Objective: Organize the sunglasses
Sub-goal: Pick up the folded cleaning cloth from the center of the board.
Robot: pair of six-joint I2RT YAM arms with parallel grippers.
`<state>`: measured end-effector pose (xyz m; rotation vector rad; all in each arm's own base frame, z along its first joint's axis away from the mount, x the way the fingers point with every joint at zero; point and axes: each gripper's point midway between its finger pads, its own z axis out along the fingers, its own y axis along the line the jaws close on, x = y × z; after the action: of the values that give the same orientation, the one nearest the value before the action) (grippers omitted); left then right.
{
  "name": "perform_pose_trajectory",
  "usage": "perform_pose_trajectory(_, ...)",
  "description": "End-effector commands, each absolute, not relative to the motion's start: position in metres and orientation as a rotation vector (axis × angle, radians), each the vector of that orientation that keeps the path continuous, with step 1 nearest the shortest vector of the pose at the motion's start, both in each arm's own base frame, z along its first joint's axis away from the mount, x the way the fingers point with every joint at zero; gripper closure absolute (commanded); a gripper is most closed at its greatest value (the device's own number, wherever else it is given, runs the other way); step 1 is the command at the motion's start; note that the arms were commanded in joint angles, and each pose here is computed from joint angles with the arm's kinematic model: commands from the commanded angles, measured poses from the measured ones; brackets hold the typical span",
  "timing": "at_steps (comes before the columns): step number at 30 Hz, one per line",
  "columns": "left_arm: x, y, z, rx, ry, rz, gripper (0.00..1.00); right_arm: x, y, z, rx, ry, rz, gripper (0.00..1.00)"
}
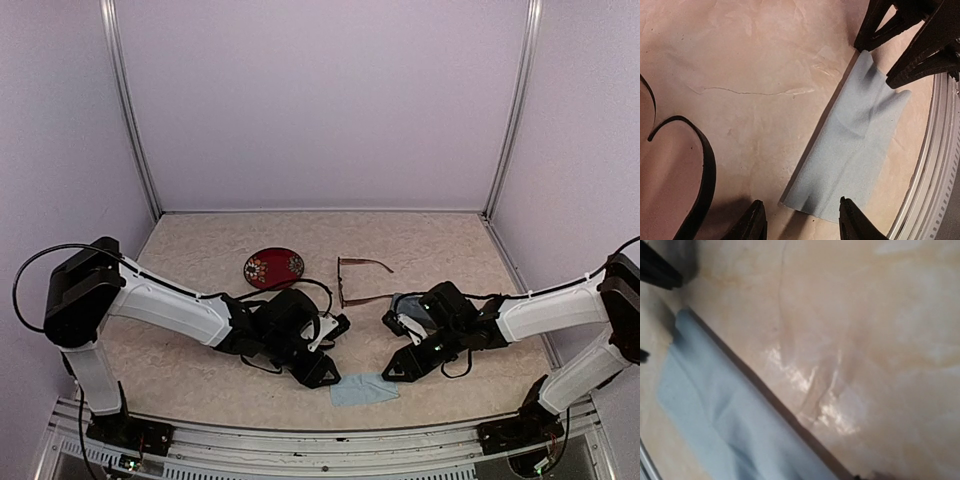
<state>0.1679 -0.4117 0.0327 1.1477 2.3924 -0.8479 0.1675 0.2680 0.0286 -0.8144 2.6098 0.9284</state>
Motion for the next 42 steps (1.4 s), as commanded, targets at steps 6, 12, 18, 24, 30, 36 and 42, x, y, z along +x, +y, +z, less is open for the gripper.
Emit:
perform_pose_trajectory(6, 0.169, -0.408, 0.015, 1.177, 2.401, -0.823, 0.55, 0.165, 0.264, 0.018, -0.818, 2.635, 0.921, 0.57)
perform_pose_trajectory(12, 0.172, -0.409, 0.008, 1.189, 2.402, -0.796, 0.59, 0.164, 0.263, 0.017, -0.826, 2.638, 0.916, 0.60)
perform_pose_trajectory(18, 0.169, -0.410, 0.006, 1.207, 2.407, -0.813, 0.69, 0.165, 0.262, 0.015, -0.830, 2.642, 0.910, 0.64)
perform_pose_trajectory(24, 0.162, -0.412, 0.010, 1.228, 2.407, -0.857, 0.79, 0.165, 0.264, 0.016, -0.834, 2.638, 0.917, 0.67)
perform_pose_trajectory(30, 0.157, -0.413, 0.009, 1.241, 2.423, -0.873, 0.83, 0.165, 0.264, 0.015, -0.837, 2.638, 0.916, 0.69)
perform_pose_trajectory(36, 0.157, -0.415, 0.010, 1.242, 2.420, -0.879, 0.89, 0.165, 0.263, 0.014, -0.837, 2.641, 0.916, 0.73)
perform_pose_trajectory(42, 0.157, -0.419, 0.010, 1.237, 2.411, -0.886, 0.97, 0.167, 0.265, 0.017, -0.843, 2.623, 0.913, 0.79)
